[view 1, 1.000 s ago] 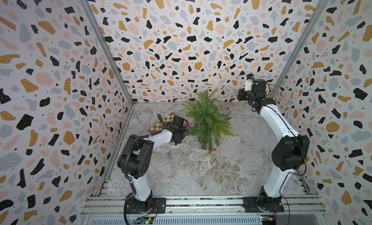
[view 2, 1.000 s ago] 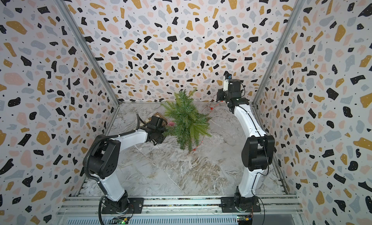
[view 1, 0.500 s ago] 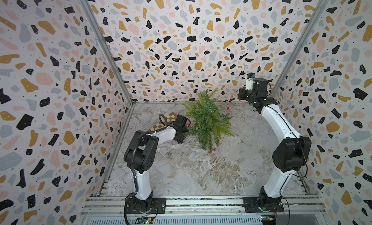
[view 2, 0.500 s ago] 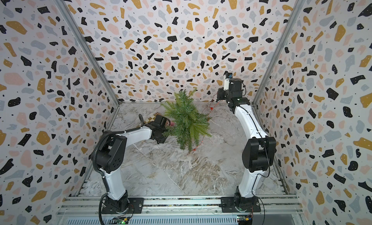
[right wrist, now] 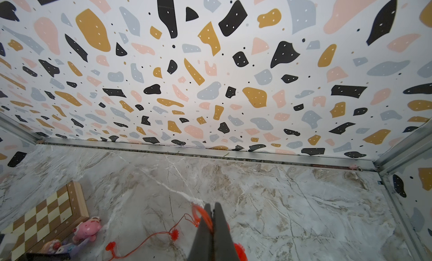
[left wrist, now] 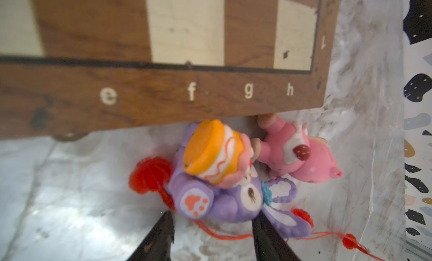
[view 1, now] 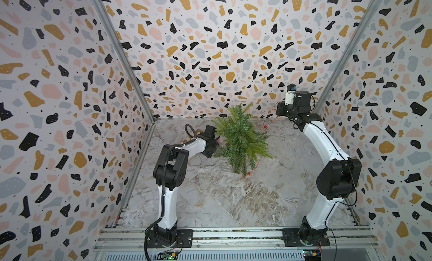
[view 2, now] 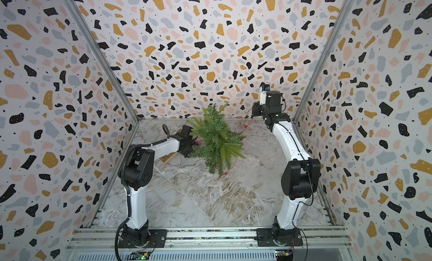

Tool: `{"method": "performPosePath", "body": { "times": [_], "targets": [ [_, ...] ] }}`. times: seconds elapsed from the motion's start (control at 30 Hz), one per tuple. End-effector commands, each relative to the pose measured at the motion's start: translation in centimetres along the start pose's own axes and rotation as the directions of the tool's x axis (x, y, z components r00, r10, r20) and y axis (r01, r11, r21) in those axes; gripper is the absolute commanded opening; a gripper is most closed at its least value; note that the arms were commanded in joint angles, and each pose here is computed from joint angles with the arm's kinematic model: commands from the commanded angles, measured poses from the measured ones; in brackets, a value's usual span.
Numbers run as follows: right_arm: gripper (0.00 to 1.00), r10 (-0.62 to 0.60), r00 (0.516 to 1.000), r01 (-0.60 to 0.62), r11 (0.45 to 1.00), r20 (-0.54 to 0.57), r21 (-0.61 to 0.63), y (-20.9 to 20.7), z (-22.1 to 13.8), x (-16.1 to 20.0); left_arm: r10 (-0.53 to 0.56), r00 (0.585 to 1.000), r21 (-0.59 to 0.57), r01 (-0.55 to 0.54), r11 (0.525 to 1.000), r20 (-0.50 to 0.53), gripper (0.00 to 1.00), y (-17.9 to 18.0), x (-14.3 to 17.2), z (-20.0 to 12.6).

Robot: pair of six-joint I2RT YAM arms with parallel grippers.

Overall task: Remove string lights from the small christmas tree
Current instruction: Remove the light string from the Christmas tree.

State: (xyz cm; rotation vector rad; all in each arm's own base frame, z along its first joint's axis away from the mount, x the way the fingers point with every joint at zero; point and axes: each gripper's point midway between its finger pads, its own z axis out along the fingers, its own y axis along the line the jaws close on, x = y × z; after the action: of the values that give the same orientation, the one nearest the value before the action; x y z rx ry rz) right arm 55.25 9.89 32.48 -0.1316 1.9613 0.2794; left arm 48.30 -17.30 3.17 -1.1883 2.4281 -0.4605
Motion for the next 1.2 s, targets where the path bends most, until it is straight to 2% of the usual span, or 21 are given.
{"method": "performPosePath", "body": {
  "times": [0.0, 0.23, 0.3, 0.4, 0.47, 0.6, 0.87, 1.17],
  "targets": [
    [0.0, -0.001, 0.998, 0.002, 1.0, 0.062, -0.019, 0.6, -2.1, -2.2, 0.038, 0.999, -0.001, -0.038, 0.999, 0.016, 0.54, -0.2, -1.5, 1.3],
    [0.0, 0.005, 0.998, -0.003, 0.999, 0.059, -0.032, 0.8, -2.0, -2.0, 0.103, 0.991, 0.084, -0.11, 0.99, 0.09, 0.54, -4.3, -4.1, 1.1],
    [0.0, 0.005, 0.998, -0.004, 1.0, 0.056, -0.03, 0.8, -2.0, -2.0, 0.131, 0.988, 0.101, -0.139, 0.985, 0.087, 0.51, -5.1, -4.3, 0.7],
    [0.0, 0.004, 0.998, -0.002, 1.0, 0.058, -0.022, 0.6, -2.0, -1.9, 0.15, 0.987, 0.034, -0.152, 0.988, 0.055, 0.45, -4.0, -3.8, 0.1],
    [0.0, 0.004, 0.998, -0.002, 1.0, 0.058, -0.023, 0.6, -1.9, -1.9, 0.133, 0.99, 0.049, -0.136, 0.99, 0.05, 0.45, -3.5, -3.2, -0.1],
    [0.0, 0.006, 0.999, -0.004, 0.999, 0.052, -0.032, 0.7, -1.8, -1.7, 0.101, 0.995, 0.074, -0.103, 0.992, 0.027, 0.53, -2.9, -2.1, -0.8],
    [0.0, 0.01, 0.999, -0.009, 1.0, 0.043, -0.01, 0.1, -2.3, -0.8, 0.093, 0.995, 0.142, -0.096, 0.985, 0.023, 0.58, -3.9, -0.6, -3.5],
    [0.0, 0.056, 0.997, -0.057, 0.998, 0.043, 0.014, -1.3, -4.3, 0.4, 0.152, 0.98, 0.218, -0.177, 0.96, 0.129, 0.62, -4.3, -2.1, -10.4]
  ]
}}
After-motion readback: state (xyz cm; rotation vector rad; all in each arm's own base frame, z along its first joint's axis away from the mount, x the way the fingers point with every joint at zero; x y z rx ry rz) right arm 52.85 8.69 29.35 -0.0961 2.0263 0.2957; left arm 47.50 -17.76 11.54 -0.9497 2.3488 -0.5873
